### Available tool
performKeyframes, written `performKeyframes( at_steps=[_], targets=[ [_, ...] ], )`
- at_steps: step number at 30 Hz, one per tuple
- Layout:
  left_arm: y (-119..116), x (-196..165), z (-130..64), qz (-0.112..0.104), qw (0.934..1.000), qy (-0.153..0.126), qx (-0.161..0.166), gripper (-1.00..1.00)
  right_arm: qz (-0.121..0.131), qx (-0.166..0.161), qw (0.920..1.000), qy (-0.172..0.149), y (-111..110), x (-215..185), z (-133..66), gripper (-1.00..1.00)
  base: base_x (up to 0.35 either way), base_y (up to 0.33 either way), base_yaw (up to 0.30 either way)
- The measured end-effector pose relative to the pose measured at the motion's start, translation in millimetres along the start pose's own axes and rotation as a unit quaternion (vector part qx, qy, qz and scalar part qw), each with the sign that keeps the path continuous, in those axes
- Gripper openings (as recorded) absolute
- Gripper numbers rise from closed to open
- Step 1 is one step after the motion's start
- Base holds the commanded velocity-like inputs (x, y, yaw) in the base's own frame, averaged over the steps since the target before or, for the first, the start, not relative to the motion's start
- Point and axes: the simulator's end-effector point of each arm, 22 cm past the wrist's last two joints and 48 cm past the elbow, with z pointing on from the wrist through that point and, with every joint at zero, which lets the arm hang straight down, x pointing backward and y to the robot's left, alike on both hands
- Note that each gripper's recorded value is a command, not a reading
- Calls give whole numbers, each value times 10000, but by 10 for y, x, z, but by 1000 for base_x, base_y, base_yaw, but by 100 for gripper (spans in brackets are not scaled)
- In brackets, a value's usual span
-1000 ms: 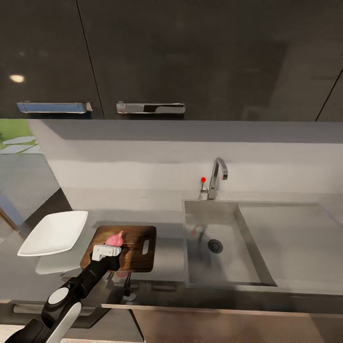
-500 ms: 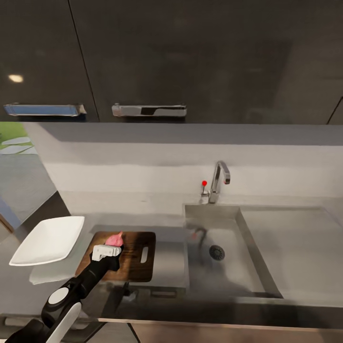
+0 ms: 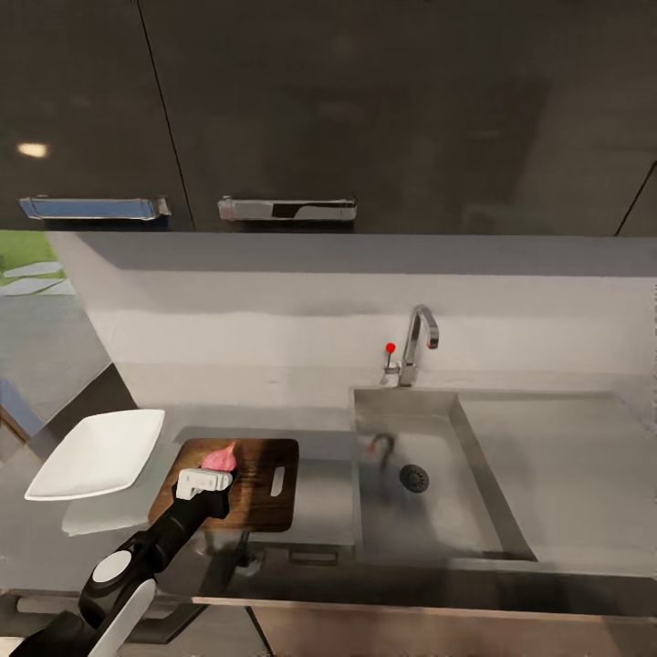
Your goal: In the kitchen, take the Vidalia onion out of the sink, dice it on the chopping board with the paring knife, put the diced onion into the bowl on the countertop, then place both the paring knife and the chopping board into the sink.
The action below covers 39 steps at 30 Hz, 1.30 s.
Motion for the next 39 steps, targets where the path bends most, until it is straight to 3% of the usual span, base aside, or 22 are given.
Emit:
performKeyframes(
  at_steps=[39],
  targets=[
    [5,5,-2,-1,10000,-1,-10,-100,-2,-6,10000,-2,3,0,-2,100,-14,0,0]
  ],
)
